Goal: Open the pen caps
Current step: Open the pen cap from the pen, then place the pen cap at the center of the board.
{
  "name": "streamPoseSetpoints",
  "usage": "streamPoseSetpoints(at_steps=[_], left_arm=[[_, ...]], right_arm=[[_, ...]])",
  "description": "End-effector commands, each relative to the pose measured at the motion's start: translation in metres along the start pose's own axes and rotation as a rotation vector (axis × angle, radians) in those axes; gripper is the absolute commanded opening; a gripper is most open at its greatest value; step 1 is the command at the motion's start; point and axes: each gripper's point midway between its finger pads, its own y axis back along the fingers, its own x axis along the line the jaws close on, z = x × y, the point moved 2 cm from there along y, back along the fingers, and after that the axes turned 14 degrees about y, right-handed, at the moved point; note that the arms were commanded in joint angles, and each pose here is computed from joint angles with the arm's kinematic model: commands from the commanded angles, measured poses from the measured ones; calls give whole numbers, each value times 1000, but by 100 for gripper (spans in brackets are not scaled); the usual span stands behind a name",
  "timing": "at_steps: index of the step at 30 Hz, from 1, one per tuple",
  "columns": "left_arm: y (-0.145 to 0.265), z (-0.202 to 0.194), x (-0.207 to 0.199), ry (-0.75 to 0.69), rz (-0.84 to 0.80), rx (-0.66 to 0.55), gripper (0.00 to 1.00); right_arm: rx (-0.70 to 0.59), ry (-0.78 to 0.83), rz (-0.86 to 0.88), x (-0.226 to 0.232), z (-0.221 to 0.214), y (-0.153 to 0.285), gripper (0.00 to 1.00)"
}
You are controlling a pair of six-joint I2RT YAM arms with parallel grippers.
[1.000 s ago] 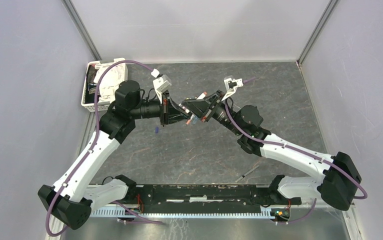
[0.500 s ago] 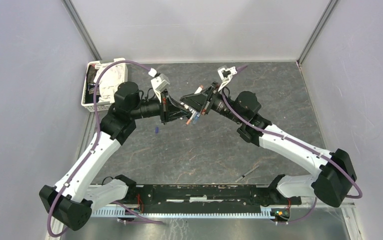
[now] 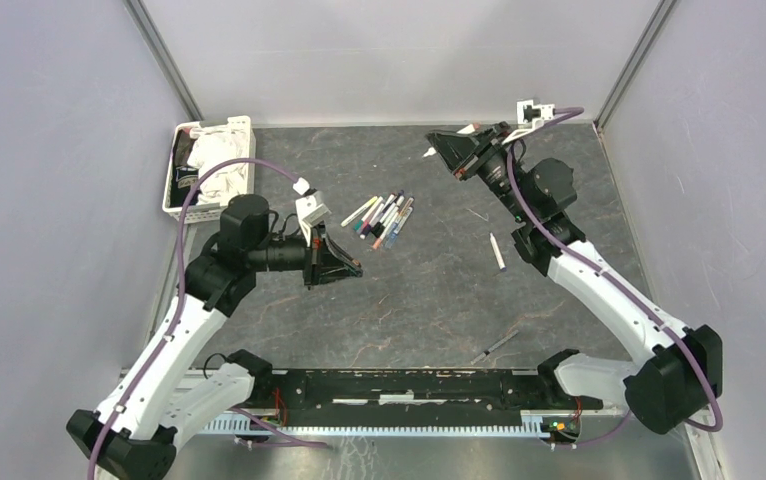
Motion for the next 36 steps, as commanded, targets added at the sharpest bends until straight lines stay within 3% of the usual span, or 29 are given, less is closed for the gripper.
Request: streamPoseSetpoints(at_steps=[1,11,20,25,30,32,34,36], left_arm=[[1,2,17,-85,50,26,2],[24,-47,140,-382,390,392,2],[41,-85,206,-231,485,515,3],[43,-110,231,-211,535,559,5],[46,-129,247,-225,566,596,11],[46,-132,250,-198,568,596,15],[45,-133,251,-189,573,590,21],[47,-135,251,-195,573,591,28]], right_arm=[[-24,-24,23,6,-3,10,0],[317,-70,-53,-14,-104,74,0],[242,-4,-132,-30,-116,113,0],[226,188,-161,-41,-109,115,0],[267,550,-214,-67,-108,112,0],[364,634,-219,-77,-117,108,0],[551,583,-263,-88,-137,102,0],[819,481,-239,-90,-175,108,0]])
